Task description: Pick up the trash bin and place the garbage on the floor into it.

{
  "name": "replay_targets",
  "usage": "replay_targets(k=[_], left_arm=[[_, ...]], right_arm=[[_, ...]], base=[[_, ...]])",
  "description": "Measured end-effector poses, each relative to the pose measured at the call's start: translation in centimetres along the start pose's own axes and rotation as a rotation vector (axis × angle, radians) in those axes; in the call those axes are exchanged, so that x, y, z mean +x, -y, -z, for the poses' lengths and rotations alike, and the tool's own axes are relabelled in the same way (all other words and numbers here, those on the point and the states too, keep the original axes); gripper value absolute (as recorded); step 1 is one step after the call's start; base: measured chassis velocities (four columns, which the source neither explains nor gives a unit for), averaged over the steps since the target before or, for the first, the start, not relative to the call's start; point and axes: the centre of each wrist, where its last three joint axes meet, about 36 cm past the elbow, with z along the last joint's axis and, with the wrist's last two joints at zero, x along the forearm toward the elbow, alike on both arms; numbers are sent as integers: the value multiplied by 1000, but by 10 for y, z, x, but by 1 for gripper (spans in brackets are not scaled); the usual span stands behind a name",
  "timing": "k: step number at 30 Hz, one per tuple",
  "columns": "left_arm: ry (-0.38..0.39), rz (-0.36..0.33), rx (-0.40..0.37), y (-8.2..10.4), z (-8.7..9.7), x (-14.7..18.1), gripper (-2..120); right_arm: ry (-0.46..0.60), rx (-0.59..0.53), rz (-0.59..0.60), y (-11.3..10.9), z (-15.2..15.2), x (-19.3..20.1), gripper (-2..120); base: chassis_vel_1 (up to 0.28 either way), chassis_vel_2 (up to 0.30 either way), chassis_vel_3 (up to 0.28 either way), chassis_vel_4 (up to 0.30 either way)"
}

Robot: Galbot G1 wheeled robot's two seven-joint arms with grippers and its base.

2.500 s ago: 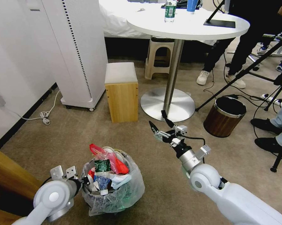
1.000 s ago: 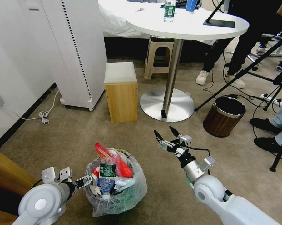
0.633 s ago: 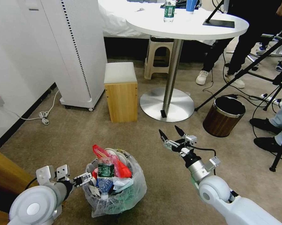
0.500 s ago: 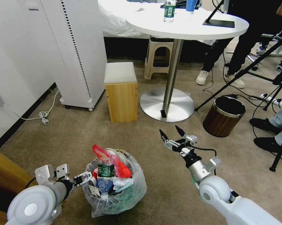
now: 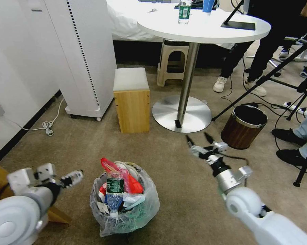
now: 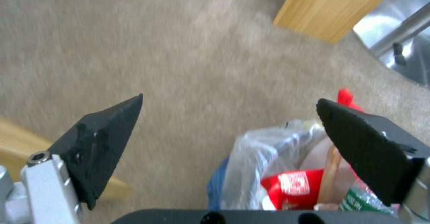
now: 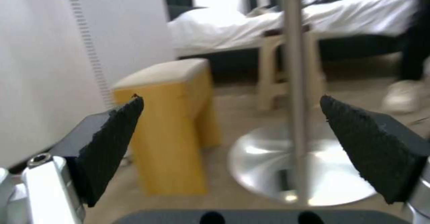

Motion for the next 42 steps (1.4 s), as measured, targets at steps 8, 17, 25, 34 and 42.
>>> replay_targets(k=[8, 17, 25, 34, 42], left_arm=[[193, -144, -54, -10, -13, 7, 100], [462, -233, -297, -39, -32, 0, 100], [539, -147, -303, -51, -58, -15, 100], [583, -52, -328, -55, -76, -28, 100], [602, 42, -285, -52, -103, -30, 100]], right_arm=[[61, 78, -81, 31, 13, 21, 100], [210, 357, -127, 81, 30, 84, 100], [215, 319, -363, 87, 12, 132, 100], [204, 272, -397, 72, -19, 151, 100], [180, 229, -333, 36, -40, 148, 100]], base=[[0, 0, 0, 0], [0, 0, 0, 0], [0, 0, 0, 0], [0, 0, 0, 0], [0, 0, 0, 0]])
